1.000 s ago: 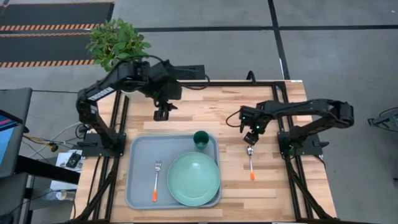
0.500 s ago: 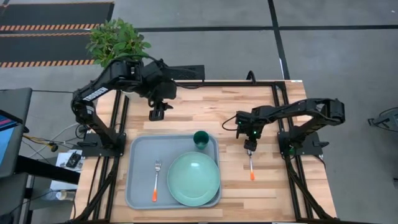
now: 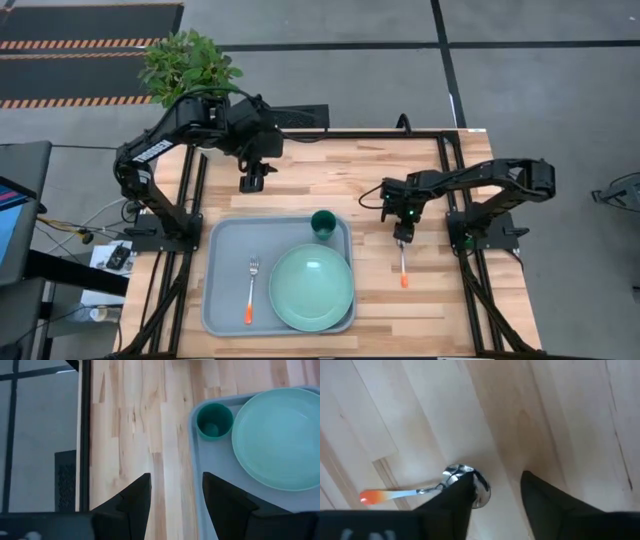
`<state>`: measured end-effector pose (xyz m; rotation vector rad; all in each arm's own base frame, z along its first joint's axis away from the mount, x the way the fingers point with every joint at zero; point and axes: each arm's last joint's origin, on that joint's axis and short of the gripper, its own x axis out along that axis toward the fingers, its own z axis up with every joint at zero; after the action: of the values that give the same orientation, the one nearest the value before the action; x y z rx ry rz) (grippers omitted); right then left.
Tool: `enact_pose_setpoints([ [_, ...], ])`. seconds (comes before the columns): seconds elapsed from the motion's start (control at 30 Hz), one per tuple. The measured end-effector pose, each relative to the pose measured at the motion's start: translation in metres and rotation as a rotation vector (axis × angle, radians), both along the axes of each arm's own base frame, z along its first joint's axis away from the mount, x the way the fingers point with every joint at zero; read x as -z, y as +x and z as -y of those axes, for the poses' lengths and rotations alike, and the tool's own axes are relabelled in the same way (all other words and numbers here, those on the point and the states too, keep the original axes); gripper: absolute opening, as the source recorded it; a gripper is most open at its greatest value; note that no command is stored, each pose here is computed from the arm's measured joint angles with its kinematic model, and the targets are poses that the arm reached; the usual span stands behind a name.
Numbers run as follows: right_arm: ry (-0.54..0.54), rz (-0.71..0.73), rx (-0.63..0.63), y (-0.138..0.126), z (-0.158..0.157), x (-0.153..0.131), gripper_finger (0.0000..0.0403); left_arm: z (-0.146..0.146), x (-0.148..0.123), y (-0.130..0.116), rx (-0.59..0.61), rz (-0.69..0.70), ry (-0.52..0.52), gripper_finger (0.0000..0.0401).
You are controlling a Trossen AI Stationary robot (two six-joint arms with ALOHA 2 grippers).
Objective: Pick and place plate/cup/fork/spoon on tray
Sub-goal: Put the orange spoon to the left side of the orange fork on the blue serving tray
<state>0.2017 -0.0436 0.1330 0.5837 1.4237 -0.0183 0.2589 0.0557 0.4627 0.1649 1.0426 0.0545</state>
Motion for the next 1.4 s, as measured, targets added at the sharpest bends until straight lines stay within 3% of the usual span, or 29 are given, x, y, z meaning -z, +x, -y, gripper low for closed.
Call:
enact_pose_setpoints([
  [0.3,0.037,0.003,0.003,0.000,-0.002,0.000,0.0030,0.000,-0.001,-0.001,-0.021,0.002,0.003,0.0165],
  [0.37,0.044,0.031,0.006,0.000,-0.002,-0.004,0.0012,-0.001,-0.003,-0.005,-0.028,0.012,0.011,0.0165],
  [0.6,-0.007,0.155,0.034,0.003,0.002,-0.035,0.0006,-0.008,-0.018,-0.027,-0.091,0.093,0.017,0.0165],
  [0.87,-0.055,0.283,0.067,-0.003,0.012,-0.100,0.0004,-0.023,-0.018,-0.050,-0.131,0.167,0.024,0.0165],
  [1.17,-0.127,0.544,0.119,-0.002,0.026,-0.184,0.0004,-0.036,0.017,-0.063,-0.144,0.185,-0.005,0.0165],
  [1.4,-0.178,0.734,0.104,0.024,0.035,-0.233,0.0004,-0.036,0.048,-0.080,-0.184,0.218,-0.012,0.0165],
])
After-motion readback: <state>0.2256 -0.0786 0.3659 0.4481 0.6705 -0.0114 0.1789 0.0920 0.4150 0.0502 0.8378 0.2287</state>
